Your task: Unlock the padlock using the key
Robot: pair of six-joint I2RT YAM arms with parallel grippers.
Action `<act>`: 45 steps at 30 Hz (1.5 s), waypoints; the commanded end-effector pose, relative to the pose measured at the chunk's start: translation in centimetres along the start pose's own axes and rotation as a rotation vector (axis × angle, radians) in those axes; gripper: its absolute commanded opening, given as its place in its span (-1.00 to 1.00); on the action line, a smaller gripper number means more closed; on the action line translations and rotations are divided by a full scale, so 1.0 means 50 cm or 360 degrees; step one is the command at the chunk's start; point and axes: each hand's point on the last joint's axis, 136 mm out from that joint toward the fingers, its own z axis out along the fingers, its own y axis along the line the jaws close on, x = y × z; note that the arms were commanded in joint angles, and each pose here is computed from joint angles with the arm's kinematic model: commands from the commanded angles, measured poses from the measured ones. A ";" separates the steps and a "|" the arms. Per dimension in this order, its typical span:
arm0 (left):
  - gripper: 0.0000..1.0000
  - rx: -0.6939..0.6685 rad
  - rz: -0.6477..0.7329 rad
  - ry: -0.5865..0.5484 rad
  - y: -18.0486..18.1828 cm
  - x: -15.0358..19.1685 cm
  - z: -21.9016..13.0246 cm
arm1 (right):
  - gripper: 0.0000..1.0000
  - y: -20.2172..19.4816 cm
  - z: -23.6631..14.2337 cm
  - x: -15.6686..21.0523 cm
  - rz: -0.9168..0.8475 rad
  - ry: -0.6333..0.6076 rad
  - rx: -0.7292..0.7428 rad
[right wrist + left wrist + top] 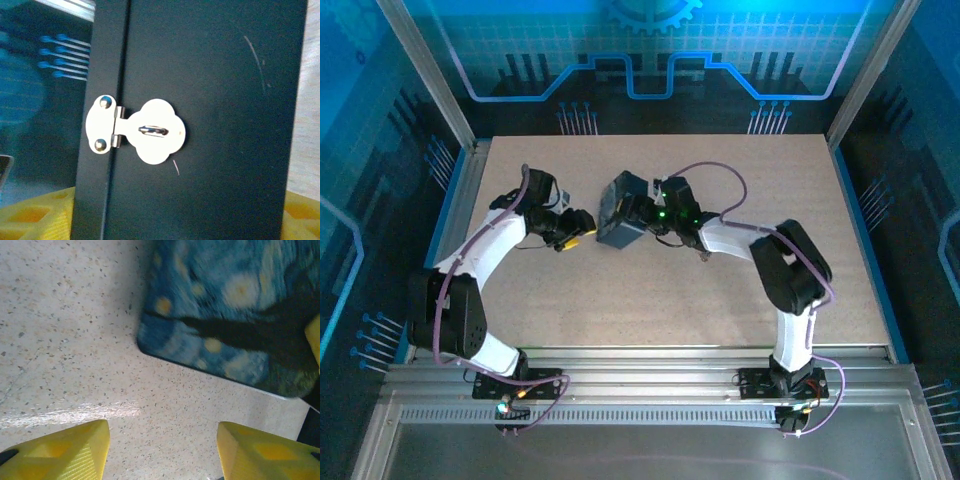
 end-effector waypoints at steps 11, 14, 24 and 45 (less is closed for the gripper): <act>0.20 -0.0259 -0.0122 -0.0167 0.023 -0.084 0.030 | 0.83 -0.055 -0.013 0.073 -0.0194 0.0377 0.0299; 0.20 -0.0234 -0.0161 -0.0165 0.024 -0.083 0.039 | 0.83 -0.058 -0.018 0.073 -0.0218 0.0403 0.0331; 0.21 -0.0280 -0.0138 -0.0215 0.029 -0.083 0.008 | 0.84 -0.039 0.028 0.089 -0.0187 0.0528 0.0315; 0.98 -0.0371 -0.0170 -0.0474 0.088 -0.159 -0.077 | 0.99 -0.057 -0.115 0.041 -0.0530 0.0397 0.0423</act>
